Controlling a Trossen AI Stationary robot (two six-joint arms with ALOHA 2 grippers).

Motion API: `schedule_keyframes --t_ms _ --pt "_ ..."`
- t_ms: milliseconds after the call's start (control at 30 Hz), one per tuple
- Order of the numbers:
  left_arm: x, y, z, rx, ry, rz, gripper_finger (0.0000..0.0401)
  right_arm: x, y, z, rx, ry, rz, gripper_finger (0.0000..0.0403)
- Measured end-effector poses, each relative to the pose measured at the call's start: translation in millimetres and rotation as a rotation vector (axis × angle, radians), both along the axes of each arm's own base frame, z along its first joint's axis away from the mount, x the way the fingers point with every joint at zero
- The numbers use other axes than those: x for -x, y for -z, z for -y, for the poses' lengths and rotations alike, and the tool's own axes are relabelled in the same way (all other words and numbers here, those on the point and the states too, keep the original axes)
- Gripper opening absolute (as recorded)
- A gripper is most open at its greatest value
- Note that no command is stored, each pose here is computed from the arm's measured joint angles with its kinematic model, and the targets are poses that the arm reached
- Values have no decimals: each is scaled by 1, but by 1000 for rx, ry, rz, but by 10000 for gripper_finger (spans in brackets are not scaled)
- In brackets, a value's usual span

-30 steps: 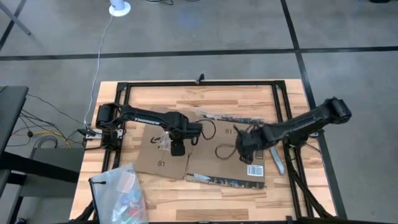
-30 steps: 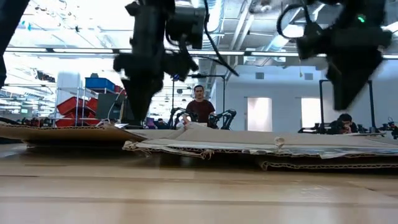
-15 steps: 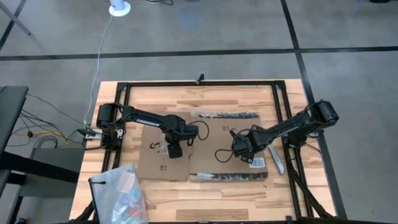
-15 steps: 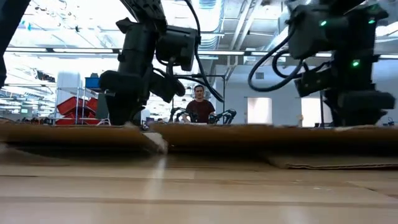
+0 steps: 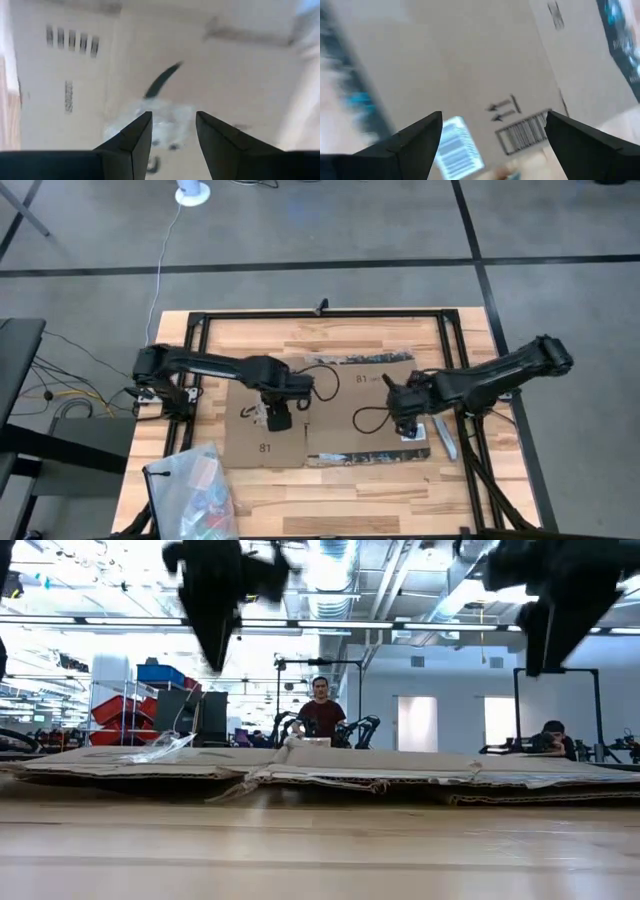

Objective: Unpack boxes
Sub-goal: Return to Home Position

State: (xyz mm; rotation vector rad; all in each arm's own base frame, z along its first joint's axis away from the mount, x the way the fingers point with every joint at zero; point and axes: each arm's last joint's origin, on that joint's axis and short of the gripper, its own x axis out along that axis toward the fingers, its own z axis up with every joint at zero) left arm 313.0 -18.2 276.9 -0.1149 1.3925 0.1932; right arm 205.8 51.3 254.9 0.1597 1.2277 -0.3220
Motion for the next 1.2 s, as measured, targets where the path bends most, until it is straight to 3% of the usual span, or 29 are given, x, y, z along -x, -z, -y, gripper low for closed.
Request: schedule_keyframes --t_ms 200,333,533,900,1000,1167,1200 --pt "10 -33 15 21 1 216 138 -6 -15 7 51 11 196 333" --pt "13 -39 16 -9 1 244 115 -9 -15 18 93 -14 183 333" --pt "13 -39 13 -45 26 241 11 -14 -13 40 129 26 152 333" --pt "15 -45 13 -45 31 268 0 -16 -11 52 113 -11 92 325" --pt "15 -45 13 -46 39 273 0 -24 -9 50 97 -42 134 264" --pt "25 -74 14 -35 55 477 0 -38 -36 42 22 -174 464 48" --pt "30 -84 15 -33 70 531 0 -39 -44 41 8 -212 544 26"
